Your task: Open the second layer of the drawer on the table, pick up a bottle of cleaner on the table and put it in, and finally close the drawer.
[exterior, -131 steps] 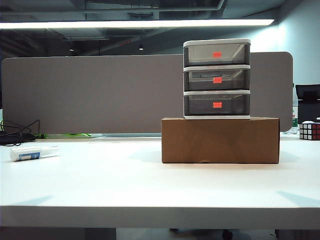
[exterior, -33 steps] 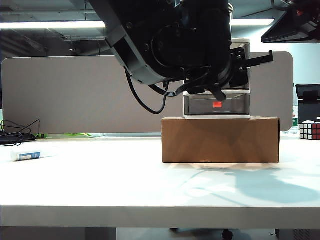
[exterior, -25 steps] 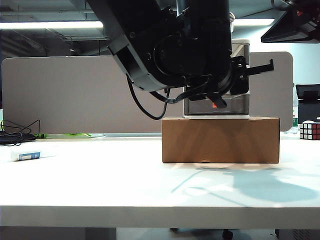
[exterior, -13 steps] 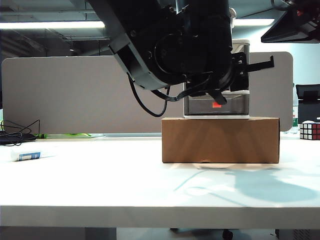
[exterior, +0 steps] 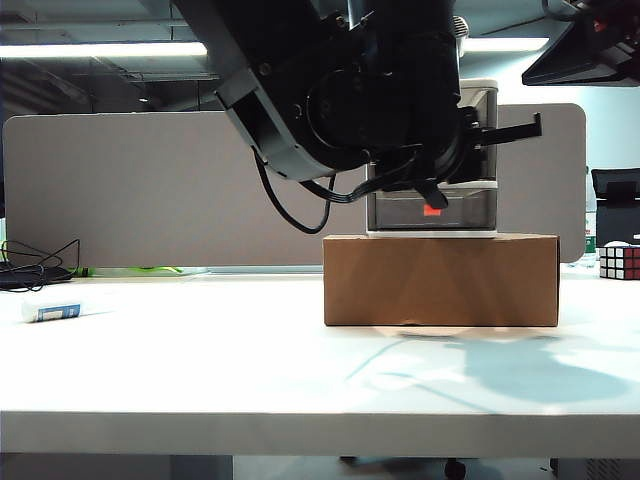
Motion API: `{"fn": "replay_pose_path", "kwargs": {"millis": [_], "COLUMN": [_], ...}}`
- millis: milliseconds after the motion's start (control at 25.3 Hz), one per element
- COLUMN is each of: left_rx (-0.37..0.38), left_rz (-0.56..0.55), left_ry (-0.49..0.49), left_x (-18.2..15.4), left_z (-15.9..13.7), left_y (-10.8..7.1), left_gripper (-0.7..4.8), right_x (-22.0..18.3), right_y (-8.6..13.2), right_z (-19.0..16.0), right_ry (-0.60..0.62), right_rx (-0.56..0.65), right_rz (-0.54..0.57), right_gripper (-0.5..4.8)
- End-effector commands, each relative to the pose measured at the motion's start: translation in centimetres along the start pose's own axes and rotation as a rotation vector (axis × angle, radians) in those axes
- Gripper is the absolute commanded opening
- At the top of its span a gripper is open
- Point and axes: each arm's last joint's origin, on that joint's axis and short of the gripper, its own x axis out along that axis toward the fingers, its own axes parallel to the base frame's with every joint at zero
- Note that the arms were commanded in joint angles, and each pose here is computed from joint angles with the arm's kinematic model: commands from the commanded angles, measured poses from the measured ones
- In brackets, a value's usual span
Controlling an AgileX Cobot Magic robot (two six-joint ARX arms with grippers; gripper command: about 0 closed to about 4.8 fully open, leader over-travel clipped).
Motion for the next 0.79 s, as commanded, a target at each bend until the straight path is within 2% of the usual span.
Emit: {"fn": "replay_pose_path", "kwargs": {"millis": [40,237,514,790], "left_rx": [-0.013,-0.011,-0.012,-0.024], "left_rz": [0.001,0.001,-0.003,-0.006], "left_ry": [-0.019,-0.017,-0.016,-0.016], "left_x": [0.1,0.1,0.0,-0.1], "left_z": [0.4,0.4,0.4,0.4], "left_y": [0.0,0.0,-0.2,-0.2], "left_gripper": [0.78,-0.06,-0.06,-0.06], "right_x": [0.0,0.0,0.4,2.9], "right_y": [0.0,0.0,-0.1,-0.9], "right_z": [0.3,0.3,0.4,-0.6], "right_ry": [-0.02,-0.02,-0.052,-0.071], "right_rx": [-0.01,-0.011,-0.027,-0.03], "right_rz": [0.001,0.003,0.004,0.02], "right_gripper": [-0.05,-0.05,-0.05,-0.05]}}
